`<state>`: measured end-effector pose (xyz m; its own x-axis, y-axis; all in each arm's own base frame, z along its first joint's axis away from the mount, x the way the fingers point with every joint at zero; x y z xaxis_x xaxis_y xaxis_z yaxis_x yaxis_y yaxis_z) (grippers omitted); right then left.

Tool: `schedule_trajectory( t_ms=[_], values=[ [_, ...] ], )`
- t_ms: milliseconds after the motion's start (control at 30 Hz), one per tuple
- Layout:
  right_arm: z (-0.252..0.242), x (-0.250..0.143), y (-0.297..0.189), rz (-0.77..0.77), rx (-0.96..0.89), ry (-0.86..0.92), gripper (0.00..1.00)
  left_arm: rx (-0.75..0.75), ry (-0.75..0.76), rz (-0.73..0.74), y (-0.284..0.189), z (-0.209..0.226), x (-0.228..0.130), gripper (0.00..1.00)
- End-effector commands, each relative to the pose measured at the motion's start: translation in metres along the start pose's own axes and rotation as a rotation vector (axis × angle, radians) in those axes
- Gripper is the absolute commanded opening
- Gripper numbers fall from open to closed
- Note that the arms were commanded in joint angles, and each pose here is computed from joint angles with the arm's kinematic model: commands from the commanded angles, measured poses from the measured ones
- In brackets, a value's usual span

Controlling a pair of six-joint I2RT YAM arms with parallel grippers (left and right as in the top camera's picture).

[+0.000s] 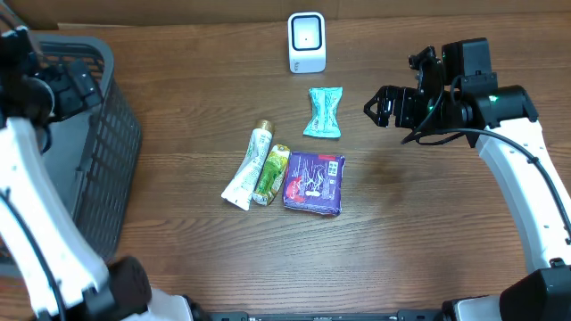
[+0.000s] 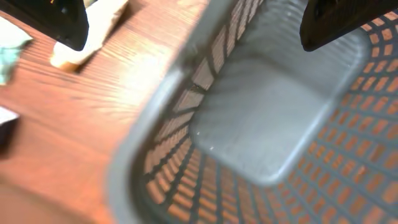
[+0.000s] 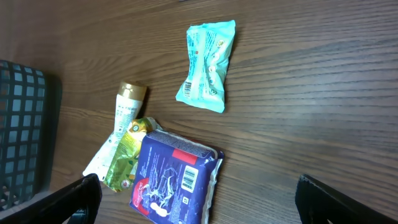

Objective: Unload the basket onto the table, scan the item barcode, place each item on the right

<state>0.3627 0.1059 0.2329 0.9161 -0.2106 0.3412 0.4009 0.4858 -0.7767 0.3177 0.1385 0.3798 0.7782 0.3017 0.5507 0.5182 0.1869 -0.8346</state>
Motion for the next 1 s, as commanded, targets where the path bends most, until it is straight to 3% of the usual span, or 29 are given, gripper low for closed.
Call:
schedule_trajectory(
  t_ms=[0,100,200,267,633,800,967],
  values=[
    [0.008,0.007,-0.006,-0.027,0.023,-0.024,1.0,-0.079,0.026,-0.086,-0.042,-0.011,-0.007,1.0],
    [0.01,0.007,-0.005,-0.029,0.026,-0.041,1.0,-0.17,0.042,-0.081,-0.053,-0.024,-0.017,1.0],
    [0.012,0.008,-0.005,-0.034,0.031,-0.054,1.0,-0.369,0.205,-0.084,-0.058,-0.056,-0.022,0.96],
    [0.013,0.009,-0.005,-0.038,0.036,-0.057,1.0,-0.42,0.3,-0.07,-0.055,-0.072,-0.027,0.95],
    [0.012,0.007,-0.005,-0.032,0.033,-0.054,1.0,-0.201,0.487,0.208,0.061,-0.082,-0.067,0.95],
    [0.011,0.005,-0.005,-0.019,0.028,-0.047,1.0,-0.058,0.496,0.249,0.106,-0.061,-0.079,0.96],
    [0.011,0.005,-0.005,-0.023,0.029,-0.049,1.0,0.018,0.501,0.228,0.113,-0.052,-0.074,0.96]
  ],
)
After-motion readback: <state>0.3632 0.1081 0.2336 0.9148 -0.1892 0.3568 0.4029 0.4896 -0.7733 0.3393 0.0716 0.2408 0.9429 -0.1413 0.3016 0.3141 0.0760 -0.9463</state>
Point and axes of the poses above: each gripper's point midway between its finger pads, its own y axis out along the fingers, its own z axis along the line the jaws close on, x = y × z, the point moved 4 cm from there along -y, back along the fingers, and after that the axes turned 7 degrees about y, right-handed, at the moved point
